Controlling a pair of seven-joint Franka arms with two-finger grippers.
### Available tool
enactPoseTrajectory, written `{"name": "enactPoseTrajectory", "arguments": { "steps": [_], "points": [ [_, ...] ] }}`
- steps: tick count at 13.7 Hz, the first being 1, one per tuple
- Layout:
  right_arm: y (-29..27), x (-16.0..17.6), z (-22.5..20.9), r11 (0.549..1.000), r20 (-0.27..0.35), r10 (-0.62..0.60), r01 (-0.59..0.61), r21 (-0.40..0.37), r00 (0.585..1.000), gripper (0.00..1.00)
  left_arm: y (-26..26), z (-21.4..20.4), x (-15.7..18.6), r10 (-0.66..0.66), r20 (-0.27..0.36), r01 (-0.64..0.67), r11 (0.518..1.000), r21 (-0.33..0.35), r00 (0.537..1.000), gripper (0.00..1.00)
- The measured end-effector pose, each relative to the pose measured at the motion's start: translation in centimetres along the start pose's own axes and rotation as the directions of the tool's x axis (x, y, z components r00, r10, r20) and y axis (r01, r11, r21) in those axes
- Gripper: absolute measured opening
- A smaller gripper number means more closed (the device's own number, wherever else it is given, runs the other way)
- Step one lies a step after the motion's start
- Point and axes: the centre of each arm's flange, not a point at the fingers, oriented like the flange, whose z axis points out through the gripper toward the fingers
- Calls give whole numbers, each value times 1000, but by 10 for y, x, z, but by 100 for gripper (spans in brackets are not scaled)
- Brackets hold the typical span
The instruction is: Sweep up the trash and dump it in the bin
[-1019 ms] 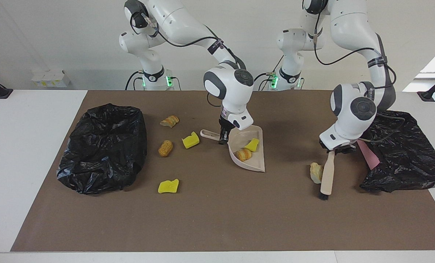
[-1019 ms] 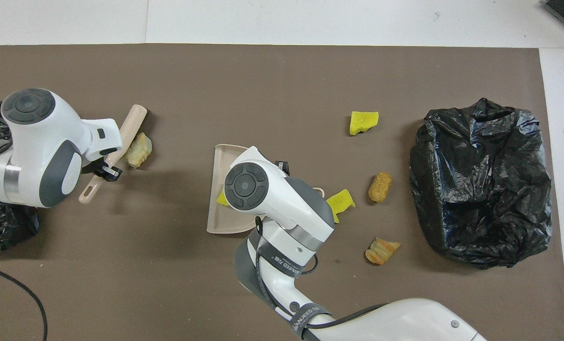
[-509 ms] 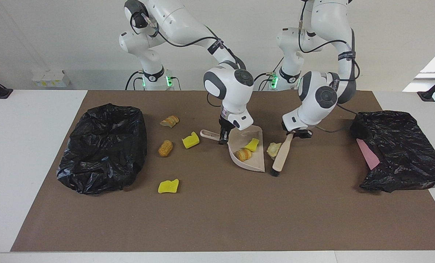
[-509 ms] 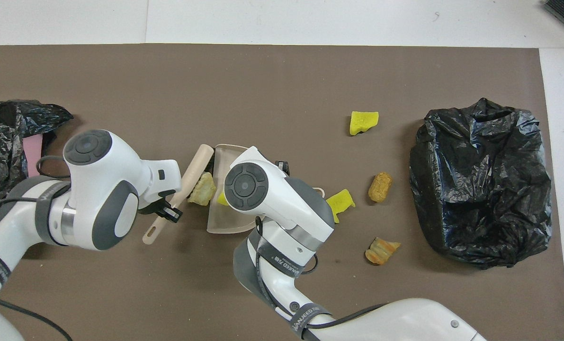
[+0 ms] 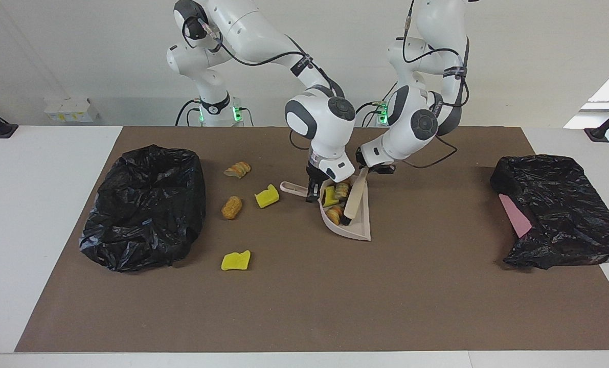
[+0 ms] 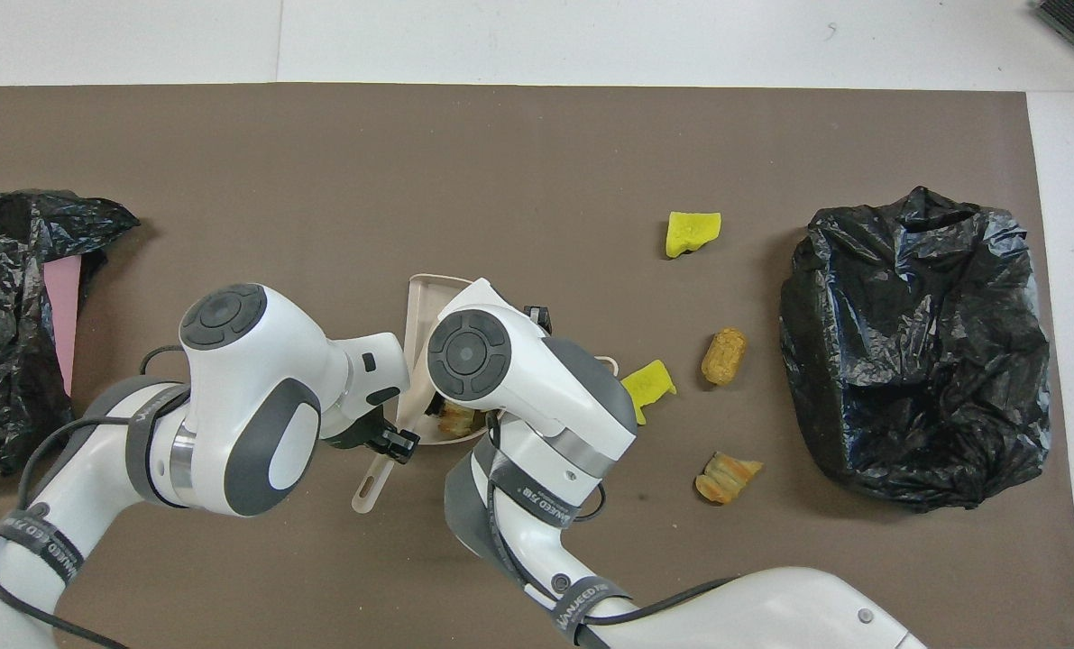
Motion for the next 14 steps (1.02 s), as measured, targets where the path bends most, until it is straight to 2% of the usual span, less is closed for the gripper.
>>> {"name": "enactPoseTrajectory", "arguments": {
  "steps": [4,7,9,11,14],
  "points": [
    [8,-3,-1,1000,-22,-1,0,-18,1000,32,-52,-44,-7,-146,-17,146,989,-24,989,27],
    [20,-15,-7,1000,-29,9,-10,-27,1000,32,-48,-76,-17,-220,-17,221,973,63,975,27],
    [27,-28,-22,999,-40,14,-16,-46,999,32,-36,-90,-29,-260,-6,260,961,91,966,27],
    [39,-57,-43,998,-45,13,-16,-68,999,32,-24,-94,-39,-307,11,305,947,101,952,27],
    [57,-129,-73,995,-34,29,-32,-94,999,32,21,-76,-43,-348,27,342,930,137,937,27]
  ]
}}
